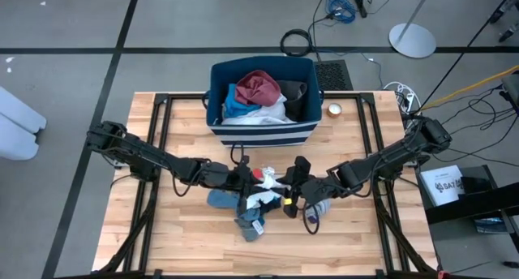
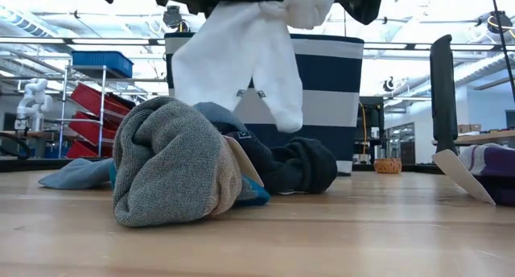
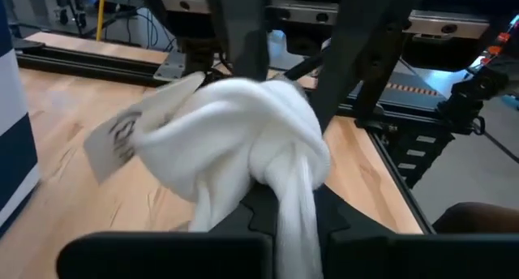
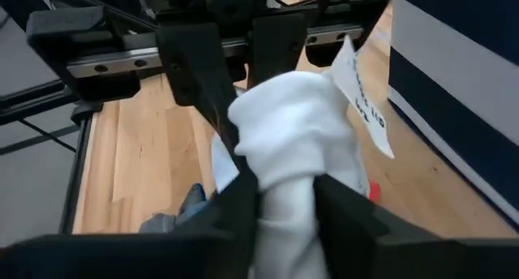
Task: Sort clothes
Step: Put the white pair of socks into the blue laundry organizer
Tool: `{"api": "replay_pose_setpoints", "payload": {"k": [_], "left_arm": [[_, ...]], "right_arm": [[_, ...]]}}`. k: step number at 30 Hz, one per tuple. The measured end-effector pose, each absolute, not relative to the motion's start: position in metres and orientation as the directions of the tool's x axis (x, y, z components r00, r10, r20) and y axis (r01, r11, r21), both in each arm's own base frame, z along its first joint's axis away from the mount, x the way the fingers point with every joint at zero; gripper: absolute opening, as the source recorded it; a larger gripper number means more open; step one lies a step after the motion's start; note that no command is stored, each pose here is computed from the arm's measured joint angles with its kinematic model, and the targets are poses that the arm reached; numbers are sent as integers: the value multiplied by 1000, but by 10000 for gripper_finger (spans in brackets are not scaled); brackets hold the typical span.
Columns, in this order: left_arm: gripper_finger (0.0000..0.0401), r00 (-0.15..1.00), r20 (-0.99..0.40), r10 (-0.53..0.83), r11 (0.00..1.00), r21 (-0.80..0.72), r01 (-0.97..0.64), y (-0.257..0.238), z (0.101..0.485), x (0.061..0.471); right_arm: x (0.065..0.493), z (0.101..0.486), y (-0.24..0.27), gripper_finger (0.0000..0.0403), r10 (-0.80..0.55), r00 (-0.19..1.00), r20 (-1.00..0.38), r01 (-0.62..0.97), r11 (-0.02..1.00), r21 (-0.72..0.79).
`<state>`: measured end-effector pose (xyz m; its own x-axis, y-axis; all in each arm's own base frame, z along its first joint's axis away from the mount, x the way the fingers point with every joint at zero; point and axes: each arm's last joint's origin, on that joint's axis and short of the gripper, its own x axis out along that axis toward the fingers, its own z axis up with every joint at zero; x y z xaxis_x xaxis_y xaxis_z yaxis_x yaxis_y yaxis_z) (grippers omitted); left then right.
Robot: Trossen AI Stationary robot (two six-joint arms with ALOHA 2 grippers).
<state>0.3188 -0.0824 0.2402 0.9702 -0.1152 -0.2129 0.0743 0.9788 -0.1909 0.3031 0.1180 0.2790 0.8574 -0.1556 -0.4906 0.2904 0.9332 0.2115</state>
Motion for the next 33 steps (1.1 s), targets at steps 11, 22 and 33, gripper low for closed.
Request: {"api": "replay_pose_setpoints", "payload": {"k": [11, 22, 33], "left_arm": [[18, 971, -206, -122, 978, -193, 82, -83, 241, 319], [18, 972, -205, -111, 979, -191, 72, -82, 241, 319], [18, 973, -204, -112, 979, -193, 72, -82, 241, 319]], "right_arm": [[299, 282, 122, 281, 57, 841, -538, 114, 954, 279], [273, 294, 111, 298, -12, 796, -605, 208, 944, 256], [249, 280, 120, 298, -93, 667, -739, 304, 940, 157]]}}
